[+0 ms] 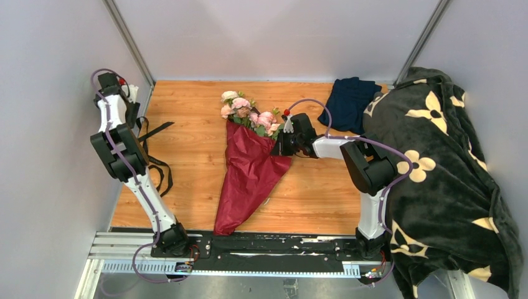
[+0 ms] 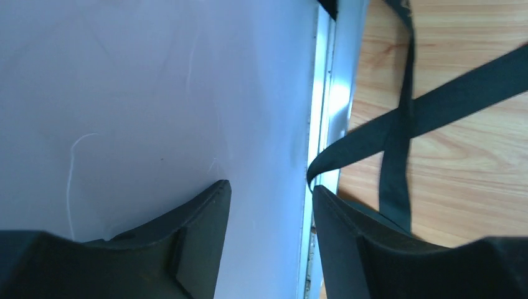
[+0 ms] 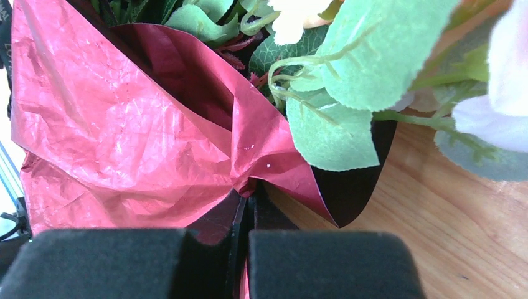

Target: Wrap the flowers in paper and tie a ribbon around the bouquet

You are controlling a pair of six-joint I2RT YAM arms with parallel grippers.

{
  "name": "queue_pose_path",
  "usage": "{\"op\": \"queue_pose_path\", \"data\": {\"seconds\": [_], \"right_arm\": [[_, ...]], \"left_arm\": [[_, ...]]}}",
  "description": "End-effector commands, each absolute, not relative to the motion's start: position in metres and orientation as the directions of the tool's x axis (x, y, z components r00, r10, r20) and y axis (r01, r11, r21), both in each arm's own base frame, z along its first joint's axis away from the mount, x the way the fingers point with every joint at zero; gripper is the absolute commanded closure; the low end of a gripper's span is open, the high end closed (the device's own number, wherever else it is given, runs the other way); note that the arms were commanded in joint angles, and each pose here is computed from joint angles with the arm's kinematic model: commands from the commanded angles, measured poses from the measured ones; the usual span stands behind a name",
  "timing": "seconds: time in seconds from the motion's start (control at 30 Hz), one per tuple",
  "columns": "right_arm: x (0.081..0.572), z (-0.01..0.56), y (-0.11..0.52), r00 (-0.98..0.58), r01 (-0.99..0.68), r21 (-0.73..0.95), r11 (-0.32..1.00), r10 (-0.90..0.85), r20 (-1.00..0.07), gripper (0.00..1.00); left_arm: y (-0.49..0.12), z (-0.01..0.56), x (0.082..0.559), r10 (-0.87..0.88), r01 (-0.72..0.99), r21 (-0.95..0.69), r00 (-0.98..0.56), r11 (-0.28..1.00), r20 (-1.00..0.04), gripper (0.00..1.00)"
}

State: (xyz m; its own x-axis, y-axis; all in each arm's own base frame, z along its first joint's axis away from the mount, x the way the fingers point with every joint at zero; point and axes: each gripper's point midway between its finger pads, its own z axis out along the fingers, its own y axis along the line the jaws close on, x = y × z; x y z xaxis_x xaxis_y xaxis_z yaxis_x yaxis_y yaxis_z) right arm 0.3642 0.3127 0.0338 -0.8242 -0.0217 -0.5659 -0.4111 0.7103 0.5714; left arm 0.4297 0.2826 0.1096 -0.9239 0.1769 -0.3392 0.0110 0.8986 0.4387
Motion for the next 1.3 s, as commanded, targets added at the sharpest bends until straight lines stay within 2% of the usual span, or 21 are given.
{"op": "queue_pose_path", "data": {"seconds": [0.0,0.13,0.27,0.5,0.57,0.63,0.7,0.73,0.77,0.8,0.87,0.97,1.07,1.13,1.17,1.27], "right_arm": [[0.358,0.025,0.304,-0.829,-0.413,0.517,0.75,-0.075,-0.554,1.0],[0.357,0.021,0.301,-0.832,-0.414,0.503,0.759,-0.091,-0.547,1.0],[0.355,0.023,0.3,-0.828,-0.42,0.499,0.758,-0.096,-0.552,1.0],[0.353,0.03,0.299,-0.815,-0.438,0.493,0.752,-0.1,-0.571,1.0],[0.353,0.031,0.298,-0.812,-0.441,0.491,0.751,-0.101,-0.575,1.0],[0.353,0.033,0.298,-0.807,-0.445,0.485,0.753,-0.102,-0.582,1.0],[0.354,0.036,0.296,-0.8,-0.449,0.479,0.754,-0.102,-0.591,1.0],[0.354,0.037,0.296,-0.8,-0.45,0.478,0.755,-0.102,-0.592,1.0],[0.354,0.039,0.296,-0.797,-0.452,0.476,0.754,-0.102,-0.596,1.0],[0.355,0.039,0.296,-0.796,-0.452,0.475,0.755,-0.101,-0.597,1.0],[0.356,0.041,0.298,-0.793,-0.457,0.477,0.751,-0.102,-0.601,1.0],[0.356,0.043,0.298,-0.792,-0.46,0.479,0.748,-0.101,-0.602,1.0],[0.355,0.043,0.297,-0.794,-0.457,0.476,0.751,-0.103,-0.6,1.0],[0.356,0.043,0.296,-0.795,-0.45,0.474,0.757,-0.098,-0.599,1.0],[0.36,0.044,0.292,-0.797,-0.434,0.472,0.767,-0.082,-0.599,1.0],[0.367,0.047,0.289,-0.795,-0.422,0.475,0.772,-0.064,-0.603,1.0]], "left_arm": [[0.298,0.087,0.405,0.077,-0.031,0.367,-0.958,0.93,-0.276,0.39],[0.286,0.07,0.403,0.08,-0.007,0.307,-0.96,0.952,-0.27,0.34],[0.286,0.05,0.396,0.077,0.009,0.295,-0.972,0.956,-0.221,0.37],[0.273,0.009,0.366,0.042,0.015,0.233,-0.992,0.972,-0.115,0.35],[0.268,-0.001,0.361,0.036,0.016,0.205,-0.995,0.979,-0.093,0.37],[0.26,-0.008,0.357,0.034,0.021,0.165,-0.996,0.986,-0.078,0.46],[0.251,-0.012,0.352,0.038,0.03,0.118,-0.997,0.993,-0.067,0.6],[0.247,-0.013,0.35,0.043,0.036,0.099,-0.997,0.994,-0.067,0.73],[0.243,-0.013,0.348,0.045,0.039,0.086,-0.997,0.995,-0.064,0.93],[0.241,-0.013,0.345,0.044,0.039,0.077,-0.997,0.996,-0.065,1.0],[0.239,-0.01,0.343,0.046,0.041,0.073,-0.996,0.996,-0.07,1.0],[0.242,0.016,0.35,0.031,0.015,0.105,-0.988,0.994,-0.151,1.0],[0.249,0.088,0.371,0.037,-0.044,0.217,-0.935,0.975,-0.353,1.0],[0.236,0.151,0.395,0.102,-0.043,0.283,-0.872,0.958,-0.479,1.0],[0.16,0.23,0.432,0.281,0.123,0.288,-0.741,0.95,-0.609,1.0],[0.029,0.251,0.42,0.498,0.478,0.214,-0.612,0.852,-0.615,1.0]]}}
